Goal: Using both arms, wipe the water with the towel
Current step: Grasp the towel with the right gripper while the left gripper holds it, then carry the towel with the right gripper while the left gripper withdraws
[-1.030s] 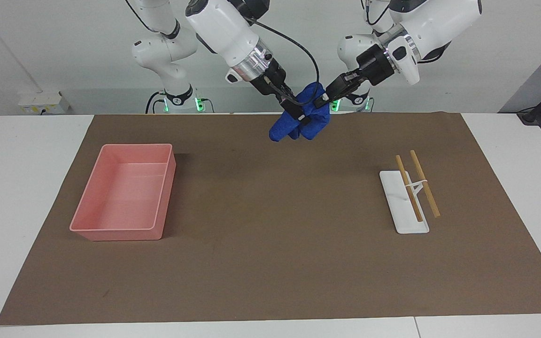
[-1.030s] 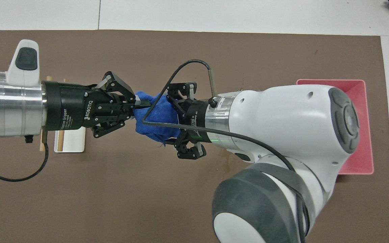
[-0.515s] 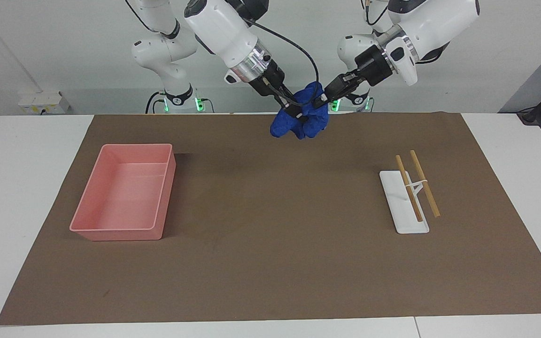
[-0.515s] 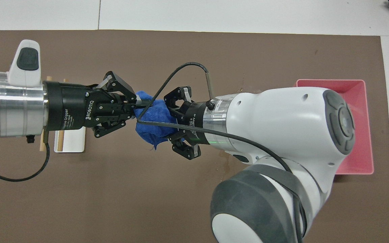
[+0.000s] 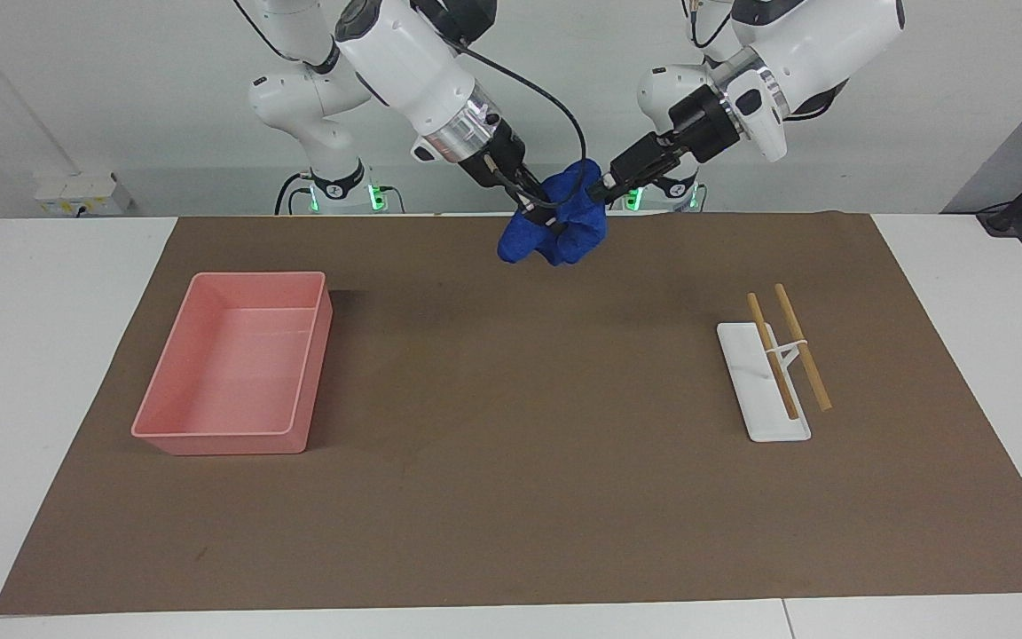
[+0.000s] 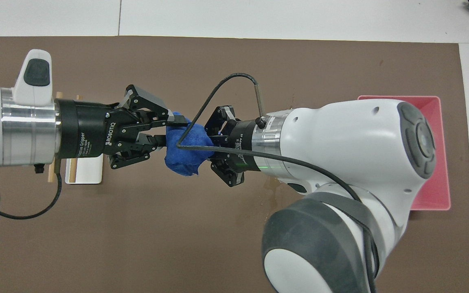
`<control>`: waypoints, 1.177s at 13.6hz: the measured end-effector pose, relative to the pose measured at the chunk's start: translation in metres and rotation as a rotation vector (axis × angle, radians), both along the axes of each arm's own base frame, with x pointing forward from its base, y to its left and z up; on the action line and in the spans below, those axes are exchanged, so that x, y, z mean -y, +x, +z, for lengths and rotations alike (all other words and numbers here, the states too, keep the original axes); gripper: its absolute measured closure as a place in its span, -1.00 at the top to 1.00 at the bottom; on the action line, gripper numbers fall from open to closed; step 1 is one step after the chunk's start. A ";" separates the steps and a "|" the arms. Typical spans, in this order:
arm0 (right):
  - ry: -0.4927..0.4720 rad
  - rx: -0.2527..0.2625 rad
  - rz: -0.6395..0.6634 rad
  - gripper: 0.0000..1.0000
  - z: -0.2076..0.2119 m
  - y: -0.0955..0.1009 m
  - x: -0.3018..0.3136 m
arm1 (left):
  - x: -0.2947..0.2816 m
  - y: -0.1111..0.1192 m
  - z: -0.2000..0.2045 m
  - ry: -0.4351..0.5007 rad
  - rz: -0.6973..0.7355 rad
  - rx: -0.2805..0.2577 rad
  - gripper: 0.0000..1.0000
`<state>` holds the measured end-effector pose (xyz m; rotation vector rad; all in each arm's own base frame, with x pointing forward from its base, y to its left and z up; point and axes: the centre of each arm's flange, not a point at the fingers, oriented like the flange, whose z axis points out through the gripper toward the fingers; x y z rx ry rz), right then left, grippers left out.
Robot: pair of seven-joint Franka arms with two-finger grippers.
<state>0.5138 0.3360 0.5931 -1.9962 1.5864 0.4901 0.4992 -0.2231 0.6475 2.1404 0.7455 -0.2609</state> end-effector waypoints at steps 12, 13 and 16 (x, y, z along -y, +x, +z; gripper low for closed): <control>-0.533 0.017 0.409 -0.70 -0.116 -0.116 0.058 | -0.092 0.024 -0.040 0.631 -0.182 0.246 1.00; -0.566 0.039 0.447 -0.70 -0.124 -0.123 0.064 | -0.106 0.025 -0.043 0.671 -0.234 0.260 1.00; -0.628 0.088 0.528 -0.70 -0.161 -0.142 0.065 | -0.128 0.024 -0.050 0.762 -0.378 0.282 1.00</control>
